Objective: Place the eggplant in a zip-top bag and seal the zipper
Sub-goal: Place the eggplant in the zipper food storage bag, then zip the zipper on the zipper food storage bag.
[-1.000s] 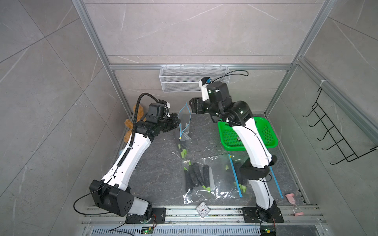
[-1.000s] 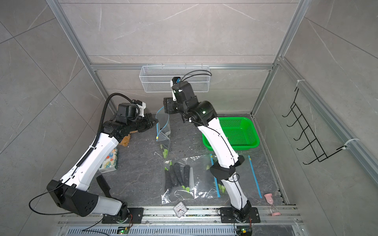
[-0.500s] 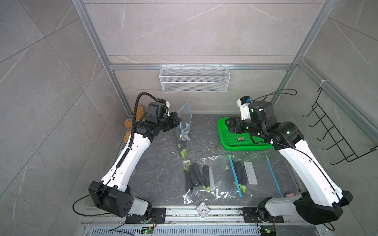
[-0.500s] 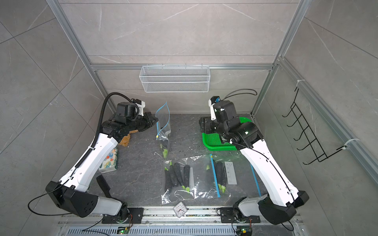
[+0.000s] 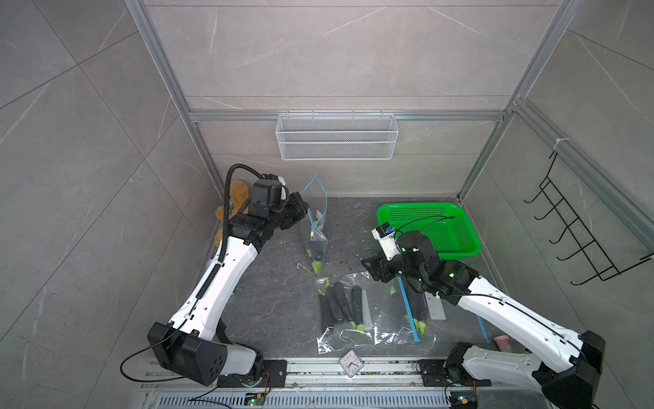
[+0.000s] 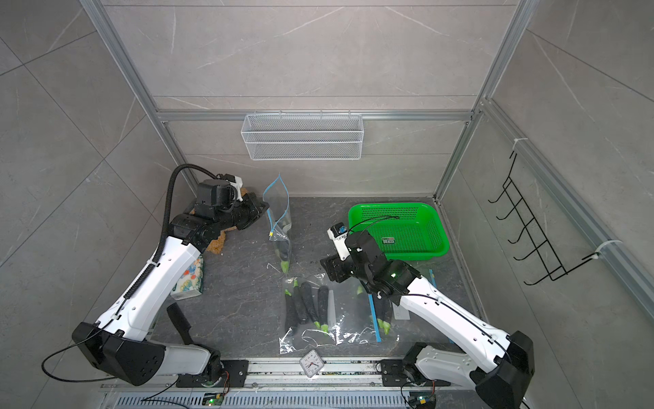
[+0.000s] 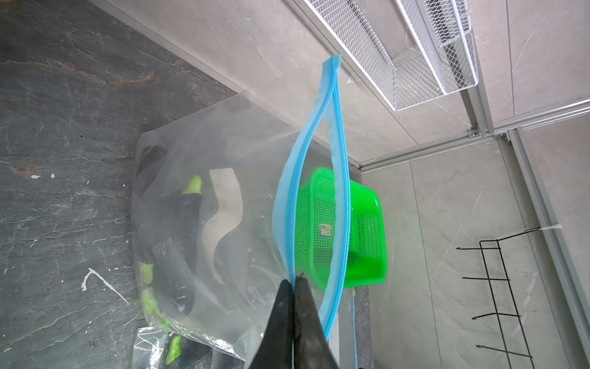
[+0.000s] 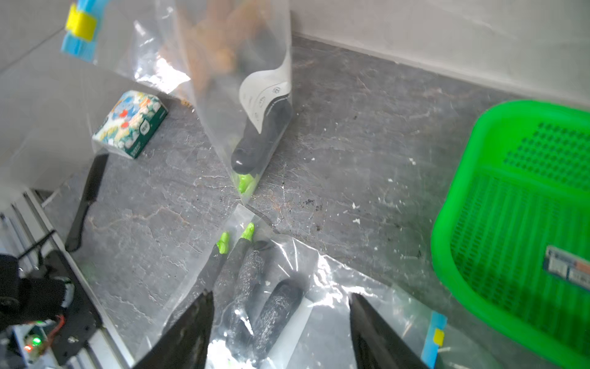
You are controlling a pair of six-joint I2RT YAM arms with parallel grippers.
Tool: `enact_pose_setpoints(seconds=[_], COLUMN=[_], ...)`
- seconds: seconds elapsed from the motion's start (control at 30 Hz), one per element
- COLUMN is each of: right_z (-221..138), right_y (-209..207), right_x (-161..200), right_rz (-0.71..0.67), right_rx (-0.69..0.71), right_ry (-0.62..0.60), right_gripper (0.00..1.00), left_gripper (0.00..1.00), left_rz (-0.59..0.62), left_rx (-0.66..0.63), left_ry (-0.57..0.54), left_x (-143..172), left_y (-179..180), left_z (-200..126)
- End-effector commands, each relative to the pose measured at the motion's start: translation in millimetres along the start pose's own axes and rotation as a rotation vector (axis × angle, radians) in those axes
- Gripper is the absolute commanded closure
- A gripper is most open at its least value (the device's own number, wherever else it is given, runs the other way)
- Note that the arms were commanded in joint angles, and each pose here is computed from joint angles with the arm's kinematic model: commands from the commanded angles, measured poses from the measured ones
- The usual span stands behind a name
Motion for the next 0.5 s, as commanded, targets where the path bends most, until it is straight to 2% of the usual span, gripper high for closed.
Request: enact_pose_setpoints(seconds=[0.0,0.07,0.13,0.27,0.37,0.47], right_z=[2.3,7.4,13.6,27.4,43.2,51.5], right_y=[21.1,31.1,45.8,72.5,85.3,93.2], right_x=[-33.9,-38.6,-41.5,-46.4,-46.0,-49.4], right_rz=[-0.046,-0.070,-0.114,-0.201,-0.243,-0.261], right_rx=[-0.054,-0.066,-0.069,-0.059,-0.050,-0.053], right_ry=[-0.232,-0.293,-0.348,-0.435,-0.447,-0.471], right_gripper=[0.51,0.57,0.58,0.51,0.41,0.37], left_gripper=[1.00,1.00,1.00,1.00,1.00,1.00], left_rz=[-0.021,-0.033,-0.043,-0.061,-0.071,-0.072], left_rx=[0.035,0.027,0.026,0.025,0.029,0.031], left_ry=[-0.091,-0.104,-0.117,-0.132,-0.136,-0.137], left_x=[-16.7,-18.4,-20.7,-23.7,-24.6,-24.5], left_y=[-13.8,-12.6,-13.1,-13.9,-14.9,-15.4], left_z=[-17.2,-18.4,-20.1,-22.0,-23.2,-25.2])
Point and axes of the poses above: each gripper's point midway between its finger pads, its own z axis out along the fingers, its own y axis along the line the jaws close on, x = y × z, the point moved 3 cm from there along -z, back along the fingers, and after that the axes turned 7 degrees about z, right-handed, at the moved point
